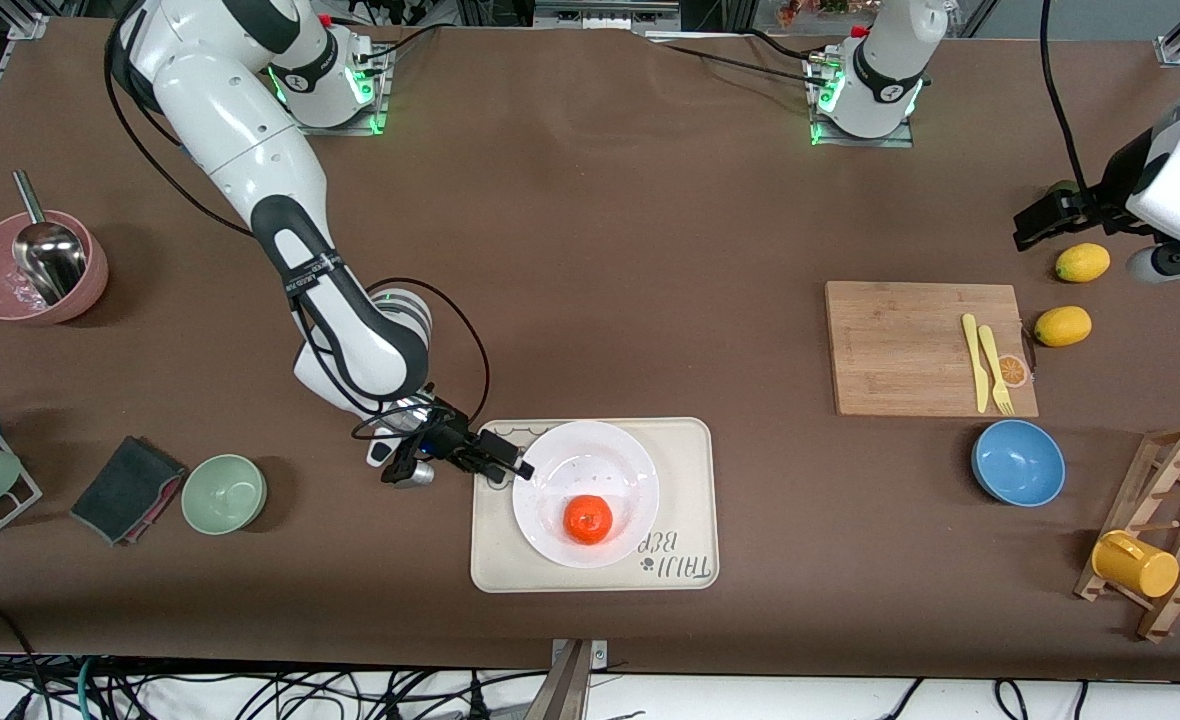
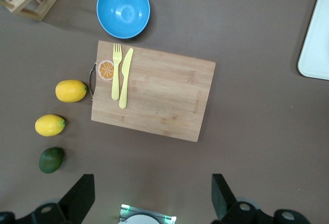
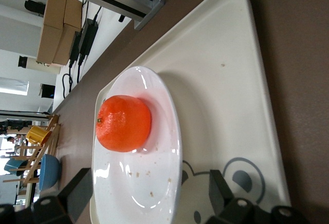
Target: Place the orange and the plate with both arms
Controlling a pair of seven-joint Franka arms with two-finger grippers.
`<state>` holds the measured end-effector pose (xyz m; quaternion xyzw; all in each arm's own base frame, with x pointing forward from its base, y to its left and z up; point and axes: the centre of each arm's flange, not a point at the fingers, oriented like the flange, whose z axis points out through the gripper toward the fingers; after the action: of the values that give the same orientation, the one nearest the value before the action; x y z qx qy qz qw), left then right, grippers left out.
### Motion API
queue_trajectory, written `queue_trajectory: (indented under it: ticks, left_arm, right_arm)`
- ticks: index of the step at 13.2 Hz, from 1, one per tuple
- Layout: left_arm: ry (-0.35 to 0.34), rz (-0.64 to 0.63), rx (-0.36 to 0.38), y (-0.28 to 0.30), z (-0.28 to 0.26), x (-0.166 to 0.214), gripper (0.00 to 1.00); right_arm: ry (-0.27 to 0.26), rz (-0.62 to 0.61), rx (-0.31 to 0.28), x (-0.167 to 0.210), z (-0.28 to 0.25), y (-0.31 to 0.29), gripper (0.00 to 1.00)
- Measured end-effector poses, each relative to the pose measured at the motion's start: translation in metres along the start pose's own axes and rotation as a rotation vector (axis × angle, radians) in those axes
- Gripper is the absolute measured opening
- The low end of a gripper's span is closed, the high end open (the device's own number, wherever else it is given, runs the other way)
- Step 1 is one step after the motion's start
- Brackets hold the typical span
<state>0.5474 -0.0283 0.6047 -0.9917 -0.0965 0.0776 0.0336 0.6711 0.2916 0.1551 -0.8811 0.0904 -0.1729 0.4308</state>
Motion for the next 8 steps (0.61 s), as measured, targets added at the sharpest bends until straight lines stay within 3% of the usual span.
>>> queue_trajectory:
  ticks: [4,6,8]
  left_arm:
    - [-0.023,-0.005,-0.029,-0.001,0.003,0.000,1.00]
    - [-0.046,-0.035,-0.090,-0.016,0.006,0.005,1.00]
    - [-0.051,-0.049,-0.103,-0.024,0.007,0.008,1.00]
  right_arm:
    - [-0.056,-0.111,-0.037,0.008,-0.024,0.001,1.00]
    - [-0.126,-0.193,-0.055,0.022,-0.048,0.008,1.00]
    - [-0.217,-0.275,-0.087,0.036,-0.073,0.011,1.00]
